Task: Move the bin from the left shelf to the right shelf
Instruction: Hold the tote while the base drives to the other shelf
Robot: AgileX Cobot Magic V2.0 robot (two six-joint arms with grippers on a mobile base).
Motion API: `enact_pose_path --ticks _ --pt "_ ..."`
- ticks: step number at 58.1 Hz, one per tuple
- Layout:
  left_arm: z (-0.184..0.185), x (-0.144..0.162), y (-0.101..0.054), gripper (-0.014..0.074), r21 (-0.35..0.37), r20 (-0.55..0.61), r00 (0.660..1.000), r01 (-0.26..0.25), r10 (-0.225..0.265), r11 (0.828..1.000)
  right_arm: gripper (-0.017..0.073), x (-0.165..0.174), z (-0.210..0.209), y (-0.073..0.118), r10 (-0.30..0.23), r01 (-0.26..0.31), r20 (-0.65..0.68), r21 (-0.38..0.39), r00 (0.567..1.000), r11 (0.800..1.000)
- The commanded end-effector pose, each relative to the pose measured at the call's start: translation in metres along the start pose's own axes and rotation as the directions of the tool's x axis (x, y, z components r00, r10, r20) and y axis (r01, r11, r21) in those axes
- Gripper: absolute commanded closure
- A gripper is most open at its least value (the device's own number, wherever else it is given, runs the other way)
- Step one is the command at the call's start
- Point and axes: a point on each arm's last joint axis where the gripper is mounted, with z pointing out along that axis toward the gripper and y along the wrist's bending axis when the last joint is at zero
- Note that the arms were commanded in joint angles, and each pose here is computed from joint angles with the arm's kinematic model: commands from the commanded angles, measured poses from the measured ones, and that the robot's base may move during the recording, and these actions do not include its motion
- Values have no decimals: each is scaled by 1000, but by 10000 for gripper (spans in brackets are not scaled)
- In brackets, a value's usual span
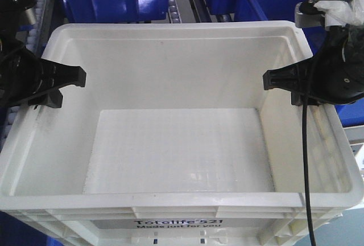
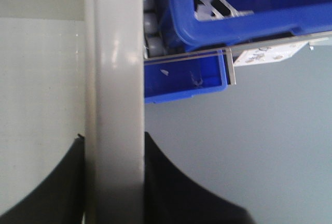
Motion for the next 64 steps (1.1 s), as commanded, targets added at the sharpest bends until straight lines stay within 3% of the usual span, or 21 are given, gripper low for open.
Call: enact_pose_path --ticks 1,64 --pt "-23 -6 -1 600 45 126 992 -7 1 999 557 -14 -25 -6 12 -9 176 -19 984 1000" --pt "-23 -6 -1 600 45 126 992 -7 1 999 557 -14 -25 -6 12 -9 176 -19 984 1000"
